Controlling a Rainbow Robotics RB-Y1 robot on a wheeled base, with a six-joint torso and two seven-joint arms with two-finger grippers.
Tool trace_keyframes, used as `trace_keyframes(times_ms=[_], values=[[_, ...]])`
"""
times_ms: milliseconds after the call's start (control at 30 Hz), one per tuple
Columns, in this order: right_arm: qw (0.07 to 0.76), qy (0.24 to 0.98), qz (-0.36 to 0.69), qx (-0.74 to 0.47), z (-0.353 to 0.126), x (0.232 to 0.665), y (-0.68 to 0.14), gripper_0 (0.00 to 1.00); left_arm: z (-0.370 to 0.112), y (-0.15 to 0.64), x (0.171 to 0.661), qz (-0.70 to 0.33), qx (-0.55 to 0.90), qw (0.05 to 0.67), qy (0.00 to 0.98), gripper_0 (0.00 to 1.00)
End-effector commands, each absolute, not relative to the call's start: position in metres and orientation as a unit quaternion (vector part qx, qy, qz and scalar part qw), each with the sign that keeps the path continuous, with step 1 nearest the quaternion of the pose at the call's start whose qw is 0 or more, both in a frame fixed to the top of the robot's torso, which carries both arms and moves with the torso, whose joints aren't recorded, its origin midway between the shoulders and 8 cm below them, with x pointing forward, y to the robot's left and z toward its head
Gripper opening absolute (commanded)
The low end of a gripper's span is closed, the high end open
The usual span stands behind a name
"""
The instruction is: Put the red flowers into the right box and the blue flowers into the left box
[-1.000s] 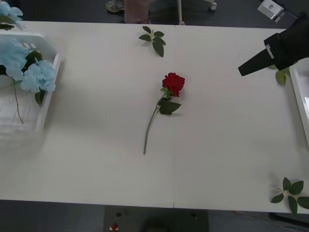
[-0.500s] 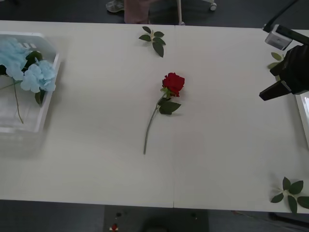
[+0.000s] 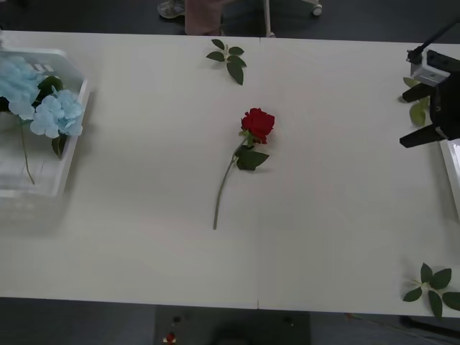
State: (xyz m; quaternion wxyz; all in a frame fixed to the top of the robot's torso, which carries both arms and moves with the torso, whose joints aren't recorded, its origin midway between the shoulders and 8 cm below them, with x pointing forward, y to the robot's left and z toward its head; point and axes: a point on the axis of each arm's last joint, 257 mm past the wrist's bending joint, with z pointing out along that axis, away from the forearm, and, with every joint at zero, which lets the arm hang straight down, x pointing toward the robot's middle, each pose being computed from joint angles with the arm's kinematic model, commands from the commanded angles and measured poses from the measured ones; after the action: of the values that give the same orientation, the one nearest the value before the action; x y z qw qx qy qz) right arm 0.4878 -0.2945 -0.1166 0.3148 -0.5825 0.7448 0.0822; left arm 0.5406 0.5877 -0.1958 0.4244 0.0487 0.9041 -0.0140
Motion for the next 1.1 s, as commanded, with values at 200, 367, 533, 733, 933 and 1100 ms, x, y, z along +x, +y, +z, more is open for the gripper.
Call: trace_keyframes(times_ms=[200, 367, 533, 733, 933, 1100], values=[[0.384, 0.738, 0.199, -0.517, -0.104, 0.487, -0.228, 1.0, -0.217, 0.591, 0.538, 0.002, 0.036, 0.402, 0.915, 0.0], [0.403, 0.727, 0.21, -0.515, -0.098, 0.485, -0.208, 1.0, -0.217, 0.591, 0.537, 0.005, 0.039, 0.401, 0.915, 0.55], [0.404, 0.723, 0.212, -0.519, -0.098, 0.483, -0.202, 1.0, -0.216, 0.591, 0.538, 0.005, 0.037, 0.403, 0.914, 0.95], [0.402, 0.723, 0.215, -0.519, -0.101, 0.482, -0.2, 1.0, -0.217, 0.592, 0.538, 0.007, 0.041, 0.402, 0.915, 0.95], [0.402, 0.723, 0.215, -0.519, -0.101, 0.482, -0.2, 1.0, -0.19, 0.597, 0.529, 0.022, 0.089, 0.377, 0.921, 0.95], [0.402, 0.723, 0.215, -0.519, -0.101, 0.482, -0.2, 1.0, -0.156, 0.601, 0.506, 0.001, 0.107, 0.345, 0.932, 0.95]])
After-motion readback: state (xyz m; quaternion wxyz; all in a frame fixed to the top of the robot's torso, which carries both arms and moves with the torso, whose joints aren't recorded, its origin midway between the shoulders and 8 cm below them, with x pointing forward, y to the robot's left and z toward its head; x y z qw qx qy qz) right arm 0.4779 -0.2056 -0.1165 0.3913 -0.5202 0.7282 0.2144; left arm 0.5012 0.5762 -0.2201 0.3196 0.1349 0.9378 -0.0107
